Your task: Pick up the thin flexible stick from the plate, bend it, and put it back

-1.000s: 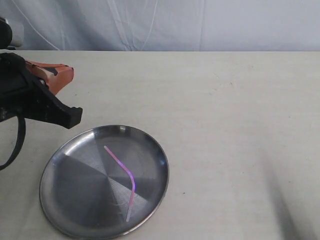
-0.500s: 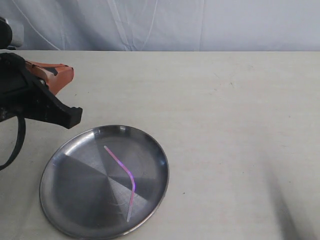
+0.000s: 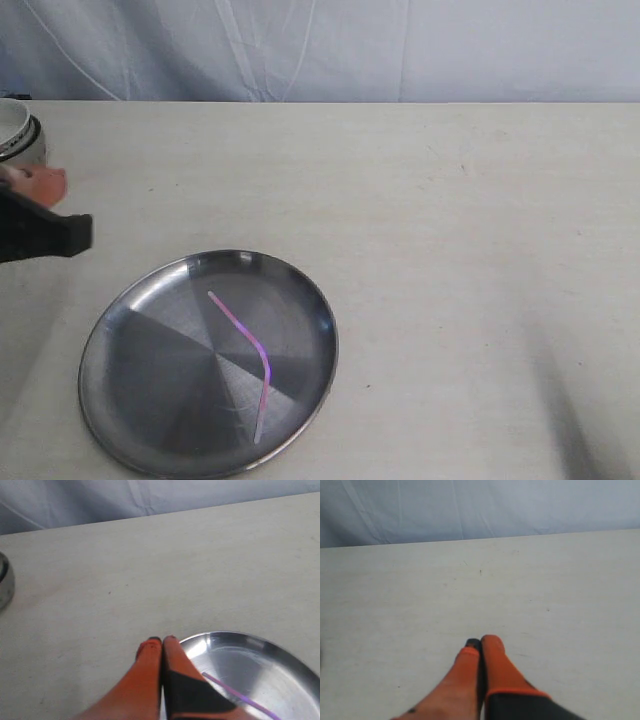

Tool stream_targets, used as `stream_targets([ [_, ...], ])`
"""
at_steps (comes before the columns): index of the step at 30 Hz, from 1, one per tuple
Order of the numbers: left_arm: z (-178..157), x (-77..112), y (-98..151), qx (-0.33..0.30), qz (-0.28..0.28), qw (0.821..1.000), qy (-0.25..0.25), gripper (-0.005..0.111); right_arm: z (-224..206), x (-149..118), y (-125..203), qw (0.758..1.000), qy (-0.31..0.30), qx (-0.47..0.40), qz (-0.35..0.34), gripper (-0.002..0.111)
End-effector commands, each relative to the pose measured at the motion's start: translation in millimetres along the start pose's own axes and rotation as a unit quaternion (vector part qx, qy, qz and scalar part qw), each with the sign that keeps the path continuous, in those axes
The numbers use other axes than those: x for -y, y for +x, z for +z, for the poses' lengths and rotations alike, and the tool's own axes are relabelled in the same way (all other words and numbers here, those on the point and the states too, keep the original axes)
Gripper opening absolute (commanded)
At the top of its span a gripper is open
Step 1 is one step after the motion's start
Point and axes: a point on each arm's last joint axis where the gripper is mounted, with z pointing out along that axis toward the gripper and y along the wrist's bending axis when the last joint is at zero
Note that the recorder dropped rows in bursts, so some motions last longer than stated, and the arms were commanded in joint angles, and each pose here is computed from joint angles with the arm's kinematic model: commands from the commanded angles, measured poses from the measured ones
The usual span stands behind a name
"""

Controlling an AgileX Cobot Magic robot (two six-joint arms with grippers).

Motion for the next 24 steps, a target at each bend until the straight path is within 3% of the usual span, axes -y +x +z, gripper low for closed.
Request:
stream_targets([
  [1, -27.1, -17.1, 8.7, 0.034, 0.047, 0.998, 0.012, 0.000, 0.0, 0.3, 0.7, 1.000, 0.002, 0.004, -0.003, 0.000],
  [5, -44.6, -28.7, 19.2, 0.071, 0.070, 0.995, 0.019, 0.000, 0.0, 0.2, 0.7, 1.000, 0.001, 0.004, -0.002, 0.000],
  [8, -49.7, -31.5, 28.9, 0.139, 0.113, 0.984, 0.024, 0.000, 0.0, 0.2, 0.7, 1.000, 0.001, 0.004, -0.002, 0.000],
  [10, -51.7, -32.3, 34.7, 0.192, 0.116, 0.974, 0.024, 0.000, 0.0, 0.2, 0.7, 1.000, 0.001, 0.004, -0.002, 0.000],
  [13, -52.4, -36.8, 49.1, 0.236, 0.079, 0.969, 0.010, 0.000, 0.0, 0.2, 0.7, 1.000, 0.001, 0.004, -0.002, 0.000],
  [17, -49.5, -43.5, 70.4, 0.236, 0.033, 0.971, -0.016, 0.000, 0.0, 0.2, 0.7, 1.000, 0.001, 0.004, -0.002, 0.000],
  [24, -47.0, -50.0, 94.6, 0.237, 0.011, 0.970, -0.054, 0.000, 0.0, 0.1, 0.7, 1.000, 0.001, 0.004, -0.001, 0.000],
])
